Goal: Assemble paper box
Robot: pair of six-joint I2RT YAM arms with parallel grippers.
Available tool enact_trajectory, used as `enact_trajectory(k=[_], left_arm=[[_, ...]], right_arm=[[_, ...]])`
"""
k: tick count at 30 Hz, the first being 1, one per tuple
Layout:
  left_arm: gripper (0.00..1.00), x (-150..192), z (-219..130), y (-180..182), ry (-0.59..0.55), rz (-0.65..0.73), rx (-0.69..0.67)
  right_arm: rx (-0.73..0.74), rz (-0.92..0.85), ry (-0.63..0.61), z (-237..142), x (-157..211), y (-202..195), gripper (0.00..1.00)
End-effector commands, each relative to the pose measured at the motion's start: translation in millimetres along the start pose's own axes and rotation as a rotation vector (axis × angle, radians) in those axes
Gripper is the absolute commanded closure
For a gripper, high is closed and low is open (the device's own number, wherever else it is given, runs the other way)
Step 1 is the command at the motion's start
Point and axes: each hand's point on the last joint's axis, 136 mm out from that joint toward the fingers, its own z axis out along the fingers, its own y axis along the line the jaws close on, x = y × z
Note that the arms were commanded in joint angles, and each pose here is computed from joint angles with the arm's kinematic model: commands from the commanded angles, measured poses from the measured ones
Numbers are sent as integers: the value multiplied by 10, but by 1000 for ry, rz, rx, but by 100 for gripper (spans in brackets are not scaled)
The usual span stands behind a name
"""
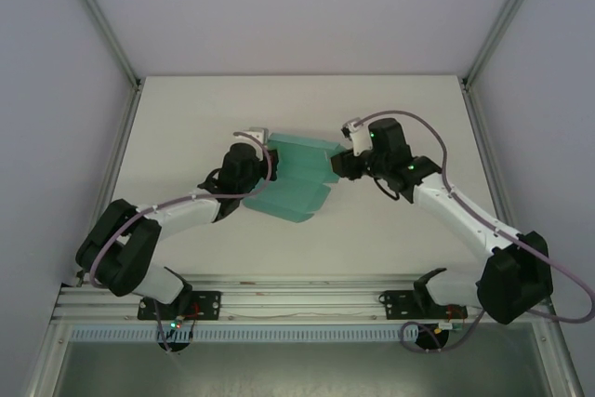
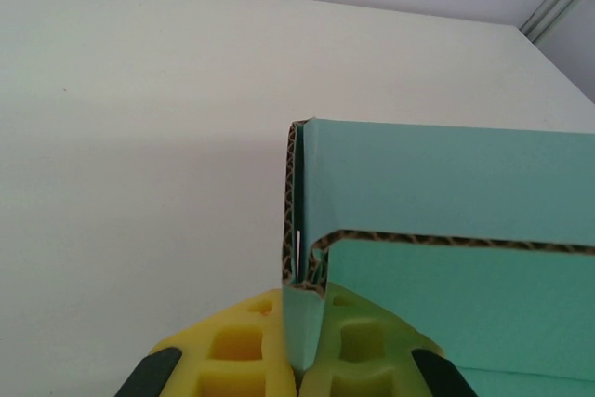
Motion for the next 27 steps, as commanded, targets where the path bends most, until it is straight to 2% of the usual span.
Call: enact_trajectory(k=[1, 3, 4, 7, 13, 18, 21, 23, 26, 27], left_arm=[[100, 9, 20, -47, 18, -26, 15], [100, 2, 60, -5, 19, -29, -15], [100, 9, 92, 52, 24, -34, -50], [100, 13, 185, 294, 38, -37, -213], [100, 26, 162, 695, 26, 43, -563], [100, -1, 54, 874, 18, 77, -739], [100, 0, 73, 814, 30, 91, -701], [100, 8, 122, 678, 35, 98, -595], [100, -34, 83, 435, 12, 82, -423], [100, -66, 47, 364, -5, 75, -375]], right_arm=[[-37, 14, -50, -31, -191, 77, 79], [-53, 26, -47, -28, -188, 107, 85], [-61, 31, -49, -31, -194, 127, 91], [-56, 47, -69, -44, -230, 176, 100], [-4, 46, -85, -39, -237, 250, 100], [30, 38, -115, -93, -282, 231, 100], [37, 27, -123, -106, -299, 224, 100], [52, 19, -118, -96, -288, 197, 100], [100, 20, -117, -87, -283, 108, 86], [122, 22, -114, -84, -267, 64, 76]])
